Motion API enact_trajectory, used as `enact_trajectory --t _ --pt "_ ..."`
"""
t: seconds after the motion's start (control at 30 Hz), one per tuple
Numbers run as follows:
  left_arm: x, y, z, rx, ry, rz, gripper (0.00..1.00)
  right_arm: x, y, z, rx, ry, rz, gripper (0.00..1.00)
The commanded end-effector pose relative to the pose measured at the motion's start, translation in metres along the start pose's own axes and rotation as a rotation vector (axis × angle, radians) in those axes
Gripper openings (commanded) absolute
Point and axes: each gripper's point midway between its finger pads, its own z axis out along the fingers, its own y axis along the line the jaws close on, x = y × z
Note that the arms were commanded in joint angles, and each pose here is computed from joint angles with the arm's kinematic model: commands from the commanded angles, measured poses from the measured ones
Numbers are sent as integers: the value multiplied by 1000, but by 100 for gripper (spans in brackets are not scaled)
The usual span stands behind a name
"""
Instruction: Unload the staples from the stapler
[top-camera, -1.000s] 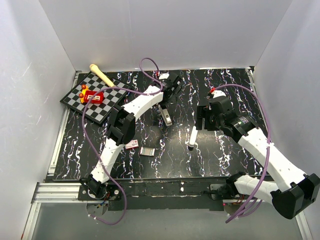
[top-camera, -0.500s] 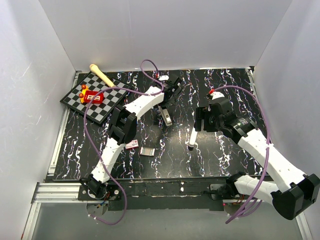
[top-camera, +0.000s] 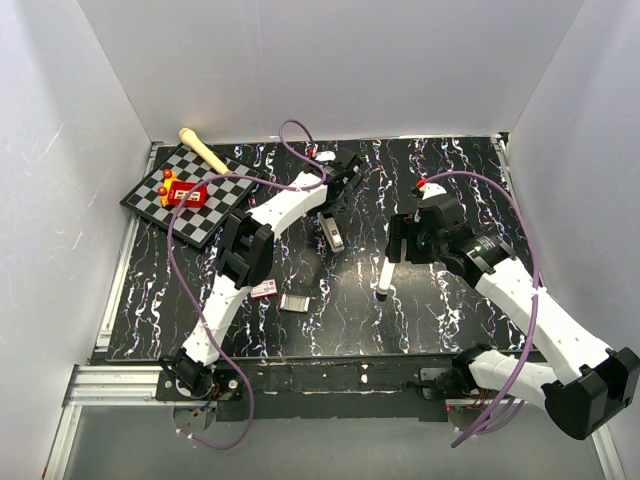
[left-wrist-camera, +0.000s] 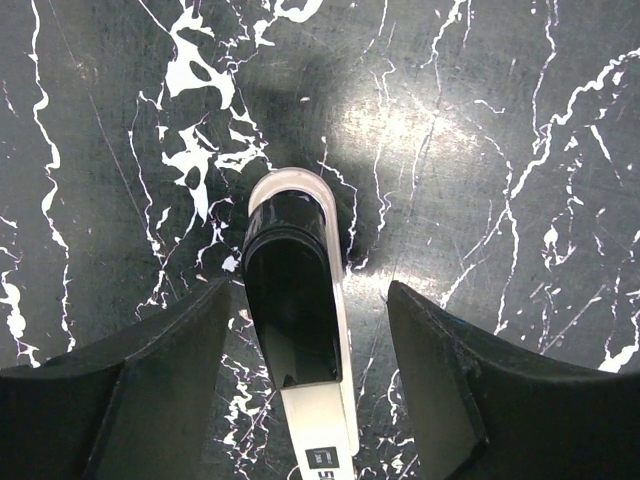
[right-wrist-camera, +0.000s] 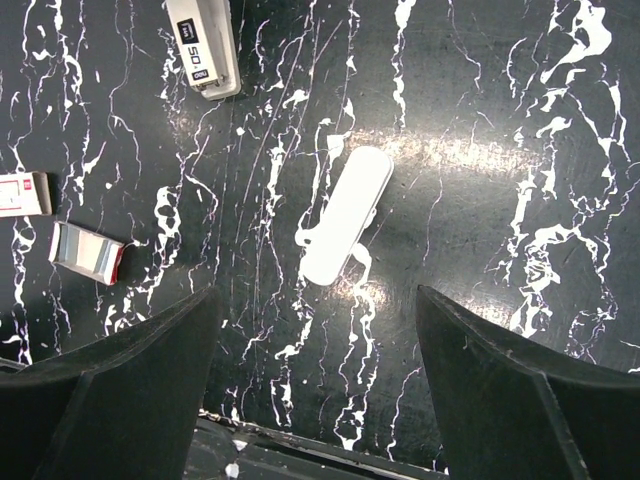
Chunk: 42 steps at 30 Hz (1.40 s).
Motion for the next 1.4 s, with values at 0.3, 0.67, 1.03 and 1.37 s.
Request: enact_trajectory --t 0.3,0.67,1.03,1.37 --pt "-16 8 6 -16 -26 -45 37 -4 10 -1 -49 -9 -16 84" --pt "-16 14 -6 22 -38 27 0 -3 8 -3 -42 0 -18 83" --pt "-4 27 -54 247 -101 349 0 0 8 -14 -39 13 -9 82" --pt "28 34 -95 481 -132 624 0 15 4 -17 -17 54 -24 81"
